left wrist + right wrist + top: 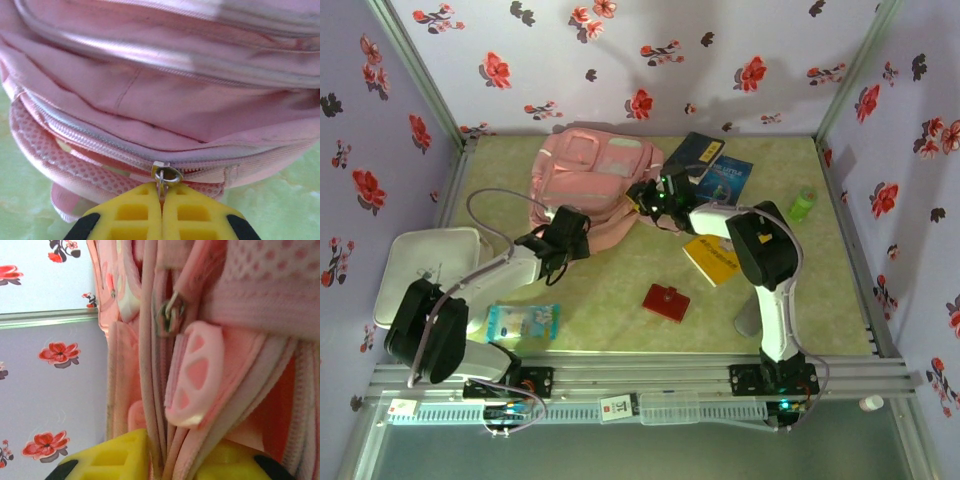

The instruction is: Pack books, pencil case, and school supplies into a backpack

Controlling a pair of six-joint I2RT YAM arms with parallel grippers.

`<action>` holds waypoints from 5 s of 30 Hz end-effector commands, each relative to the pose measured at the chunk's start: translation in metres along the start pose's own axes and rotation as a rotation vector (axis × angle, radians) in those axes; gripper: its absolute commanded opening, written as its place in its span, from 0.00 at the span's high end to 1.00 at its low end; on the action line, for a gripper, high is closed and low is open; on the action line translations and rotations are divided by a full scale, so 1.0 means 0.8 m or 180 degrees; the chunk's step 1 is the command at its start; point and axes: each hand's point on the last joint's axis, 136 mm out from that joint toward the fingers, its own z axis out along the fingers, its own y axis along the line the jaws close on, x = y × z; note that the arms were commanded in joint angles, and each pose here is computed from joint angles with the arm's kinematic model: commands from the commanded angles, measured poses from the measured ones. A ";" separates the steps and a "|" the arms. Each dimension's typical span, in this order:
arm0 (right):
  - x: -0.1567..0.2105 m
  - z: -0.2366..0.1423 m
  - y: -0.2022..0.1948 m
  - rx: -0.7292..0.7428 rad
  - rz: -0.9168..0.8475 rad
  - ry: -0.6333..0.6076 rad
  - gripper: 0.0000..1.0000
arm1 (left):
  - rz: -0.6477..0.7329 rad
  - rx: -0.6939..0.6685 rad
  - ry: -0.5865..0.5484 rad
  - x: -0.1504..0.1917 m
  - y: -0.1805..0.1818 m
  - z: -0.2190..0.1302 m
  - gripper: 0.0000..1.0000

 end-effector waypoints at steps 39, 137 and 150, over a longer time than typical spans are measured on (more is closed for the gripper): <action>0.016 -0.052 -0.075 0.1066 -0.0212 -0.0358 0.82 | 0.0721 0.0754 0.0665 -0.002 -0.076 -0.001 1.00; 0.005 -0.113 -0.130 0.1503 0.0385 -0.0822 0.69 | 0.0874 0.0193 0.1382 0.005 0.005 0.026 1.00; -0.009 -0.118 -0.126 0.1544 0.0241 -0.0839 0.70 | 0.0765 -0.0005 0.1003 -0.049 0.056 0.064 1.00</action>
